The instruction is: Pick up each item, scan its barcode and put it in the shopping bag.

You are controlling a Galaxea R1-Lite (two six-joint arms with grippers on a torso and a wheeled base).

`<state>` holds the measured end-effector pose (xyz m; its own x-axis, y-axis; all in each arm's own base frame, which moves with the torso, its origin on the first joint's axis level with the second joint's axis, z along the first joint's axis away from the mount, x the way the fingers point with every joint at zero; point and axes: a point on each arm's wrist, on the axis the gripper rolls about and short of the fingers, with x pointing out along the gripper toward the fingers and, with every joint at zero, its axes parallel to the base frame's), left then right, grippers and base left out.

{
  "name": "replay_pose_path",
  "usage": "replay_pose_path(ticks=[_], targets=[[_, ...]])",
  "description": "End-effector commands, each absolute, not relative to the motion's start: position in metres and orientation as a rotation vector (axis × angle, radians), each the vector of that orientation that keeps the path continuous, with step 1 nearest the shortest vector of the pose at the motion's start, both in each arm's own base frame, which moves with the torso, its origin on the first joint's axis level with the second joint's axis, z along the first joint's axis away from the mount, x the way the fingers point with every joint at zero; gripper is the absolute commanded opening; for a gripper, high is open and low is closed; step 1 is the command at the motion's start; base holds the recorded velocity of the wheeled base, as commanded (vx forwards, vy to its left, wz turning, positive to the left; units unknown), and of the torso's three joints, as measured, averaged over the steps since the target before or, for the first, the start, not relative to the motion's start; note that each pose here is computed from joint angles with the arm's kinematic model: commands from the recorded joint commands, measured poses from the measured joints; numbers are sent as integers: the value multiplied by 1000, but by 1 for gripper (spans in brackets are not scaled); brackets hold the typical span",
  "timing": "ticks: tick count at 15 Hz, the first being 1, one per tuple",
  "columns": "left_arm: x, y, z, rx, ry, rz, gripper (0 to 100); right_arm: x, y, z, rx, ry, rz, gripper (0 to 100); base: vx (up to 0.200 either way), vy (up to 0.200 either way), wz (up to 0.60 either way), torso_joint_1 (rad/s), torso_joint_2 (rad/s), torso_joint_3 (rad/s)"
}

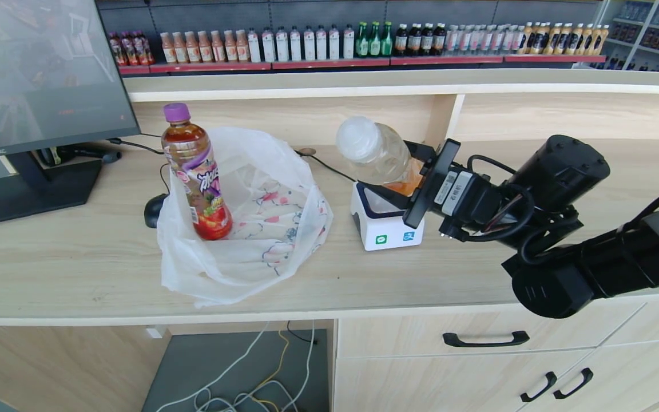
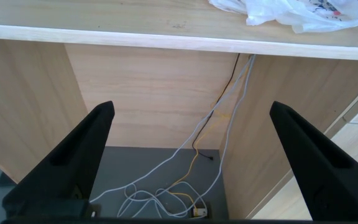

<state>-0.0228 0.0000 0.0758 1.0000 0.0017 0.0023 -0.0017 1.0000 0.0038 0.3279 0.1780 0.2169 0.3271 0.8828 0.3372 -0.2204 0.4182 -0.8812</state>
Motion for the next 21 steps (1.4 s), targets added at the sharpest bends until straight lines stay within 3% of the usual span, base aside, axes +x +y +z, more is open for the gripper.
replay_pose_path(ticks=[1,21], targets=[[-23,0,76,5,-3,3,100,328,178,217,-842,-965,845,0,0,0,0,0,0,0],[-23,0,76,3,-3,3,100,333,182,221,-840,-986,831,0,0,0,0,0,0,0]])
